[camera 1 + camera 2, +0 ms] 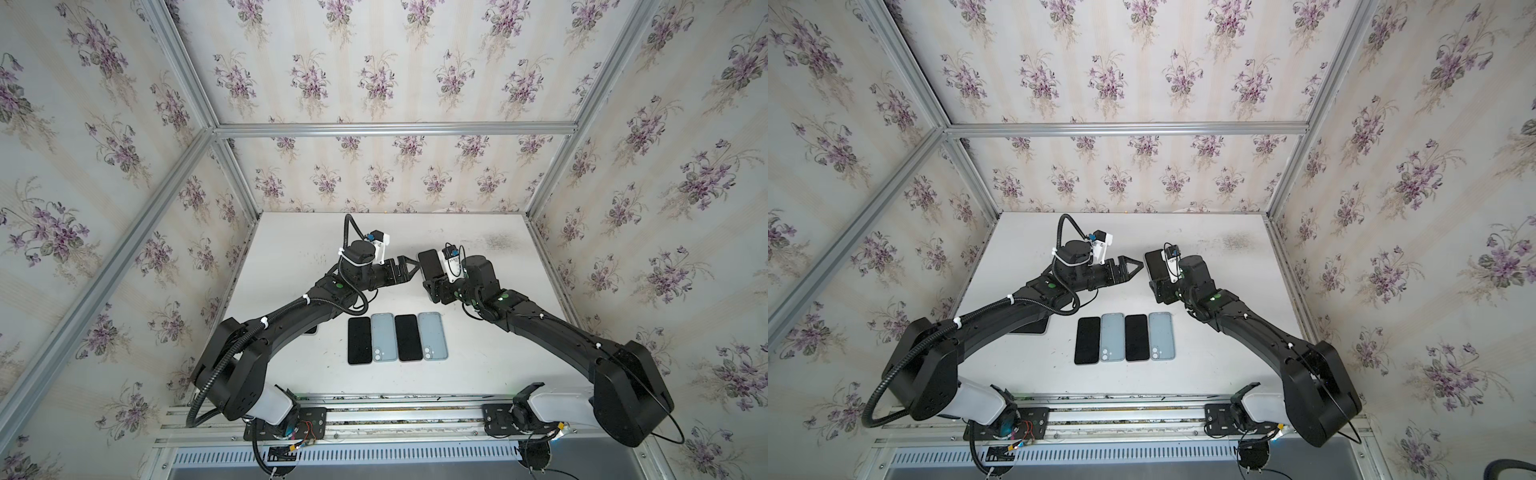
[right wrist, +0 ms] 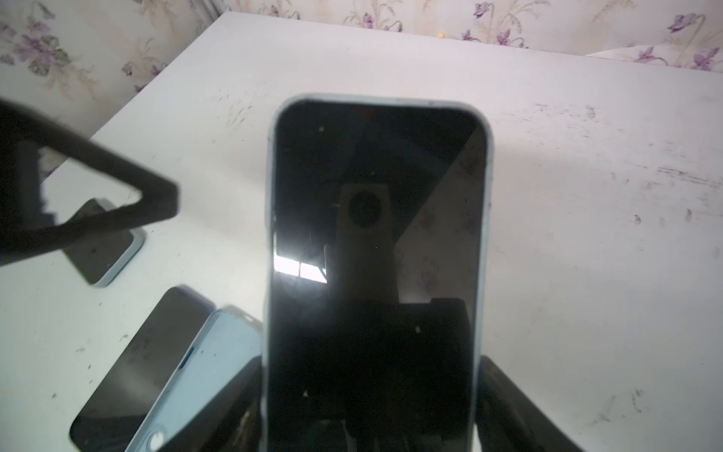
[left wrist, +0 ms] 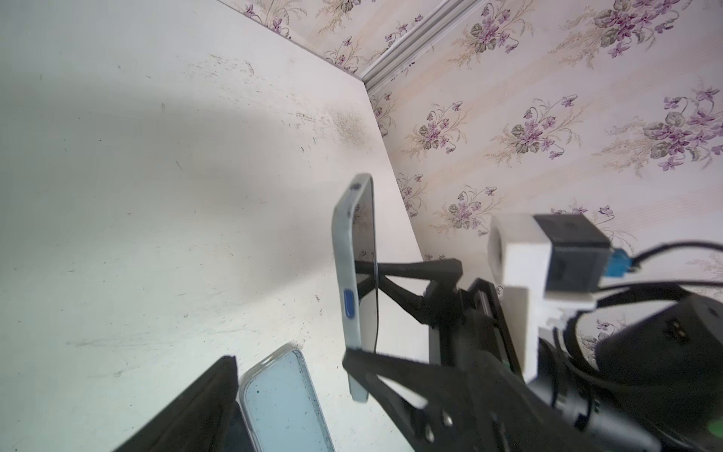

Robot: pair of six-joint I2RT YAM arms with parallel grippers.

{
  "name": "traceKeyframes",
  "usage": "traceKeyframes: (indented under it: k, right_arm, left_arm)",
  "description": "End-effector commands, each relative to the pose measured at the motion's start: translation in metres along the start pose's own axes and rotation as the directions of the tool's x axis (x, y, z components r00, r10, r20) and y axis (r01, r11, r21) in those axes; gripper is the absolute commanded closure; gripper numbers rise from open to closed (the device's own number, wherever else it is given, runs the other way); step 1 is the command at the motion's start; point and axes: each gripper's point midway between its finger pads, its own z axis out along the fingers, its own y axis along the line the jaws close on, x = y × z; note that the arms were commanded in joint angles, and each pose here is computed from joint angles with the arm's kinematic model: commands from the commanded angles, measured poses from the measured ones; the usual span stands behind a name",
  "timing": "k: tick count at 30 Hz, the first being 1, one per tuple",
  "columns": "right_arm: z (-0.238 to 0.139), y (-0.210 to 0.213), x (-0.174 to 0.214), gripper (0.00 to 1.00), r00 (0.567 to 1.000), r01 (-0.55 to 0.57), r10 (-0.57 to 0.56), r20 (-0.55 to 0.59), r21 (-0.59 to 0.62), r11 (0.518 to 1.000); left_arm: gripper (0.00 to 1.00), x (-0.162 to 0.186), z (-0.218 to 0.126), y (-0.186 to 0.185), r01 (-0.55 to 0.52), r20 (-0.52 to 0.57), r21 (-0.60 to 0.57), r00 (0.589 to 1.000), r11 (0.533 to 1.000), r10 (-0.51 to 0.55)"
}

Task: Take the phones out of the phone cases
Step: 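Lift the phone with the right gripper while the left gripper reaches toward it, then grasp the phone edge with the left gripper while the right gripper releases it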

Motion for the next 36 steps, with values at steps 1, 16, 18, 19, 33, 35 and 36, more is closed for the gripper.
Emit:
traceKeyframes:
  k: [1,16,18,19,33,35,36]
  right_arm:
    - [-0.009,0.028,-0.015,0.66,0.995,0.079,-0.075,0.069,-0.063,0.995]
    - [-0.020,0.052,-0.011,0.67,0.990,0.127,-0.120,0.078,-0.095,0.987]
    - [-0.020,0.053,-0.011,0.68,0.990,0.128,-0.120,0.080,-0.100,0.987]
    - [-0.020,0.054,-0.011,0.68,0.989,0.131,-0.123,0.081,-0.101,0.986]
    - [-0.019,0.057,-0.008,0.57,0.992,0.108,-0.100,0.071,-0.120,0.987]
    - [-0.023,0.059,-0.008,0.34,0.994,0.087,-0.078,0.073,-0.137,0.987]
    - [-0.027,0.062,-0.008,0.27,0.995,0.078,-0.066,0.080,-0.154,0.985]
  left_arm:
    - [0.09,-0.006,0.002,-0.008,-0.003,0.002,0.033,1.000,0.999,0.003]
    - [0.49,0.002,0.004,0.001,0.037,-0.015,0.036,0.999,0.999,-0.037]
    - [0.55,0.002,0.005,0.000,0.038,-0.018,0.042,0.999,0.998,-0.037]
    - [0.59,0.002,0.005,0.000,0.040,-0.020,0.045,0.999,0.998,-0.039]
    - [0.98,0.003,-0.006,-0.010,0.041,-0.011,0.089,0.999,0.995,-0.041]
    - [1.00,-0.003,-0.013,-0.012,0.041,0.005,0.099,0.999,0.994,-0.042]
    - [1.00,-0.008,-0.020,-0.013,0.050,0.028,0.111,0.998,0.993,-0.054]
